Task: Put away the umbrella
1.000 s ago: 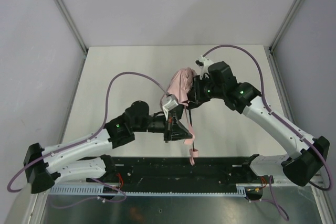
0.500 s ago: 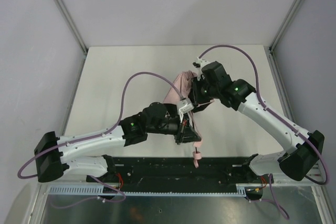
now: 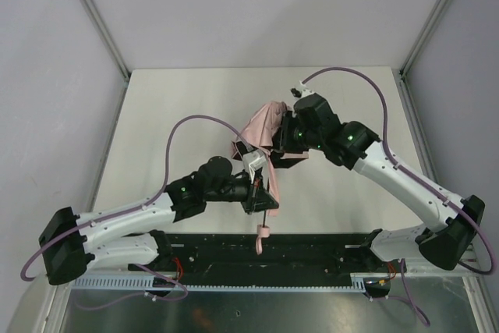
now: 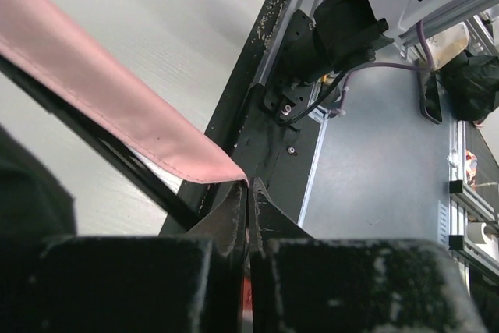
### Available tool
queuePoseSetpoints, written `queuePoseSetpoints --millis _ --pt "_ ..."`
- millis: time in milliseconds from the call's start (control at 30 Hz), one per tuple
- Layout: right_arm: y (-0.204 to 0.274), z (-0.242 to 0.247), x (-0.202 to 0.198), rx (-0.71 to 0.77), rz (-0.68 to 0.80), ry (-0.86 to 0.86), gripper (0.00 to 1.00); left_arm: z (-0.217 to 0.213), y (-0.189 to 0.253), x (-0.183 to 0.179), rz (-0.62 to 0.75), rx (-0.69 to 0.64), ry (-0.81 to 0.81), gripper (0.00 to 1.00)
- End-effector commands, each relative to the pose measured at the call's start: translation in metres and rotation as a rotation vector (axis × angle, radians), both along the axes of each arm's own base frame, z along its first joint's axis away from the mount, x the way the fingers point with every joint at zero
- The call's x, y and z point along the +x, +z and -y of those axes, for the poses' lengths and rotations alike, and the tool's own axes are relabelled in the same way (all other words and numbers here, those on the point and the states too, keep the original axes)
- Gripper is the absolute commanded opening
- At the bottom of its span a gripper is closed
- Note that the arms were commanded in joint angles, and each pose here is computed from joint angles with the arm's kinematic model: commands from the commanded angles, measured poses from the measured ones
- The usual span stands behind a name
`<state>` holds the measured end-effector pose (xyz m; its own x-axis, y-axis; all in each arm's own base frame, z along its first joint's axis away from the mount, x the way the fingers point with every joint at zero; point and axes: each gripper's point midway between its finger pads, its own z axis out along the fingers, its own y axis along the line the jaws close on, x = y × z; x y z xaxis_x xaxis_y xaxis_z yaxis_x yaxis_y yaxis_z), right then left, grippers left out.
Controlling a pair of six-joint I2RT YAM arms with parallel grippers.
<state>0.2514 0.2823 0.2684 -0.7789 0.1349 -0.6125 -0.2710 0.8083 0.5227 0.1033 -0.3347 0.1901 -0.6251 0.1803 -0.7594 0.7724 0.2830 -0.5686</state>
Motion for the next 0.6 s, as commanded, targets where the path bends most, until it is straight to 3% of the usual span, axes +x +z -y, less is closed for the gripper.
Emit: queuePoseSetpoints --millis 0,300,567 --pt "0.039 0.017 0.023 0.029 0.123 -0.307 0.0 0.009 0.016 0.003 0.038 -0.029 -0.025 0.0" --pt "0.006 0.029 0.045 -0.214 0.224 -0.47 0.0 0.008 0.082 -0.036 0.098 -0.198 -0.168 0.0" --pt "-0.001 0.013 0.036 -0.259 0.232 -0.328 0.0 -0.003 0.119 -0.032 0.18 -0.27 -0.141 0.0"
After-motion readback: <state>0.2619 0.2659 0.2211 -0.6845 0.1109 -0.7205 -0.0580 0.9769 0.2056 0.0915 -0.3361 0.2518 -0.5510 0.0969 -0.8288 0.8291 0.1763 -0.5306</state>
